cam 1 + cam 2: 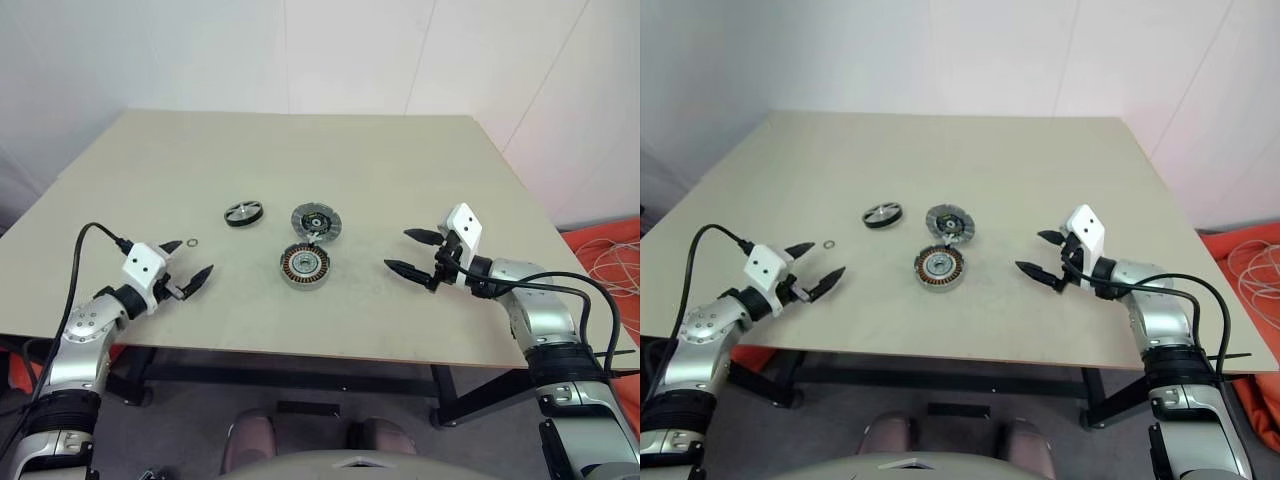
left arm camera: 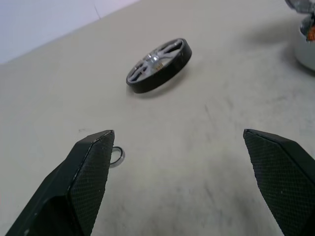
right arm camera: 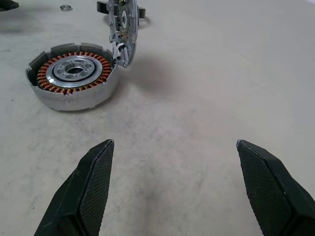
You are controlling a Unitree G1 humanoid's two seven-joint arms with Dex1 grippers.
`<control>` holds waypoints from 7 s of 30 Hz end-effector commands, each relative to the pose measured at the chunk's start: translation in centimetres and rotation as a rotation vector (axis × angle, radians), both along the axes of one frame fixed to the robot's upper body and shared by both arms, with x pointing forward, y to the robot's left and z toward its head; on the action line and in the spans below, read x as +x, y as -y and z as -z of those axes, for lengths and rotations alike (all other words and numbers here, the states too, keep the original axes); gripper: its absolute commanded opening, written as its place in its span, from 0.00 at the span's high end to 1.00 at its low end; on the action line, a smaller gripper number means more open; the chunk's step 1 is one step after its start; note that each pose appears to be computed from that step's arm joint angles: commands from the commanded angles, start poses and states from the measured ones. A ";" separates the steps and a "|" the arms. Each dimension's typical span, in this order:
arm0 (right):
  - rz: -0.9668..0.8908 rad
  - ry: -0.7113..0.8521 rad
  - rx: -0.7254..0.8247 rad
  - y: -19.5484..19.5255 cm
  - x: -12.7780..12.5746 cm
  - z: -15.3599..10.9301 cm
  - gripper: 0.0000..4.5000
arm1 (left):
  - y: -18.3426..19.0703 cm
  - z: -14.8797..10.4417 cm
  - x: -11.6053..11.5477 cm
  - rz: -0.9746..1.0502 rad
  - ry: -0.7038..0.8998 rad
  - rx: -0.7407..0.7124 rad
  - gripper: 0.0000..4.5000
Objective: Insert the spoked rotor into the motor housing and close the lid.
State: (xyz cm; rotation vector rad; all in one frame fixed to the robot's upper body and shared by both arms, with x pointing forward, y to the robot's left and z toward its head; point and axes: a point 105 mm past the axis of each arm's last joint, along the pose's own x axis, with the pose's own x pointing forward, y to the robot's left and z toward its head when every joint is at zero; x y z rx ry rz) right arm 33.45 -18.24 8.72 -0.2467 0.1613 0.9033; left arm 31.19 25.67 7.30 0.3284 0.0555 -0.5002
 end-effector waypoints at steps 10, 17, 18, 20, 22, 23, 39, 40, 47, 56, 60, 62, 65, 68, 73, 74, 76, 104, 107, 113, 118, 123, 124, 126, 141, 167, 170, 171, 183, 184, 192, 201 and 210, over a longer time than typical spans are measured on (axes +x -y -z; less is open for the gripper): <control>-0.184 0.095 -0.082 -3.8 -0.6 -3.1 0.00 | 1.1 -1.2 -0.3 0.041 -0.024 -0.136 0.01; -0.497 -0.018 -0.350 -8.5 -3.2 -4.0 0.00 | 2.4 -1.9 -0.4 0.122 -0.028 -0.206 0.01; -0.511 -0.023 -0.409 -9.0 -3.1 -4.1 0.00 | 2.5 -1.9 -0.5 0.136 -0.034 -0.215 0.01; -0.540 -0.001 -0.491 -10.0 -2.8 -4.3 0.00 | 2.8 -1.8 -0.8 0.157 -0.049 -0.230 0.01; -0.619 0.020 -0.595 -11.1 -2.7 -4.2 0.00 | 2.9 -1.5 -1.0 0.167 -0.059 -0.220 0.01; -0.655 0.026 -0.644 -11.4 -2.7 -4.1 0.00 | 3.0 -1.4 -1.1 0.169 -0.062 -0.215 0.01; -0.976 0.190 -1.050 -14.4 -1.2 -0.6 0.00 | 2.8 -1.0 -1.6 0.140 -0.042 -0.191 0.01; -0.980 0.198 -1.056 -14.6 -1.2 -0.5 0.00 | 2.8 -1.0 -1.5 0.139 -0.040 -0.191 0.01; -0.993 0.240 -1.100 -15.3 -0.7 -0.2 0.36 | 3.0 -1.1 -1.2 0.135 -0.028 -0.186 0.00; -1.011 0.307 -1.100 -16.0 -0.7 -0.8 0.99 | 3.4 -1.0 -0.9 0.135 -0.016 -0.178 0.00; -1.013 0.329 -1.103 -16.1 -0.8 -1.2 0.99 | 3.5 -0.9 -0.8 0.137 -0.016 -0.176 0.00; -1.013 0.350 -1.102 -16.3 -0.7 -1.4 0.99 | 3.6 -0.9 -0.8 0.139 -0.017 -0.176 0.00; -1.029 0.397 -1.105 -16.6 -0.9 -2.1 0.99 | 3.7 -0.9 -0.8 0.142 -0.018 -0.176 0.00; -1.045 0.424 -1.099 -16.8 -1.5 -3.1 0.99 | 3.9 -0.9 -0.7 0.146 -0.021 -0.175 0.00; -1.079 0.430 -1.107 -16.6 -2.4 -4.0 0.99 | 4.1 -0.8 -0.6 0.150 -0.026 -0.174 0.00; -1.082 0.428 -1.107 -16.6 -2.6 -4.0 0.99 | 4.2 -0.8 -0.5 0.152 -0.027 -0.174 0.00; -1.084 0.419 -1.104 -16.6 -2.8 -4.0 0.99 | 4.3 -0.8 -0.5 0.154 -0.028 -0.174 0.00; -1.050 0.330 -0.903 -16.9 -3.7 -6.6 0.00 | 4.0 -1.6 -0.1 0.100 -0.042 -0.207 0.00; -1.030 0.289 -0.786 -16.4 -4.5 -8.2 0.00 | 3.9 -2.0 0.2 0.080 -0.039 -0.212 0.00; -0.819 0.181 -0.481 -13.3 -3.9 -10.9 0.00 | 1.7 -3.4 1.3 -0.086 -0.011 -0.272 0.00; -0.450 0.135 -0.204 -8.0 -1.4 -11.0 0.00 | -1.0 -3.8 2.7 -0.296 0.010 -0.267 0.00; -0.239 0.121 -0.081 -4.3 -0.4 -9.5 0.00 | -2.1 -3.3 4.2 -0.398 -0.013 -0.234 0.00; -0.222 0.106 -0.070 -4.0 -0.4 -9.2 0.00 | -2.1 -3.2 4.4 -0.408 -0.019 -0.231 0.00; -0.205 0.086 -0.055 -3.7 -0.5 -8.4 0.00 | -2.4 -2.8 5.1 -0.446 -0.039 -0.223 0.00; -0.202 0.067 -0.021 -4.1 -1.2 -7.7 0.00 | -0.9 0.6 7.2 -0.532 -0.208 -0.245 0.00; -0.204 0.064 -0.030 -3.9 -1.4 -7.5 0.00 | 0.2 2.3 7.9 -0.517 -0.287 -0.179 0.00; -0.198 0.066 -0.032 -3.8 -1.4 -7.5 0.00 | 0.4 2.3 8.0 -0.517 -0.289 -0.185 0.00; -0.197 0.066 -0.033 -3.8 -1.4 -7.5 0.00 | 0.5 2.4 8.0 -0.510 -0.291 -0.189 0.08; -0.187 0.068 -0.040 -3.5 -1.4 -7.4 0.00 | 0.4 2.9 7.8 -0.521 -0.294 -0.151 0.85; -0.187 0.068 -0.042 -3.5 -1.4 -7.4 0.00 | 0.4 2.9 7.8 -0.522 -0.294 -0.150 0.85; -0.185 0.069 -0.058 -3.4 -1.2 -7.3 0.00 | 0.3 2.7 7.2 -0.521 -0.285 -0.162 0.85; -0.178 0.067 -0.067 -3.1 -1.2 -7.1 0.00 | 3.9 -1.2 6.6 -0.274 -0.244 -0.112 0.85; -0.162 0.069 -0.078 -2.5 -1.1 -7.2 0.00 | 8.4 -3.3 1.5 0.284 -0.384 -0.008 0.85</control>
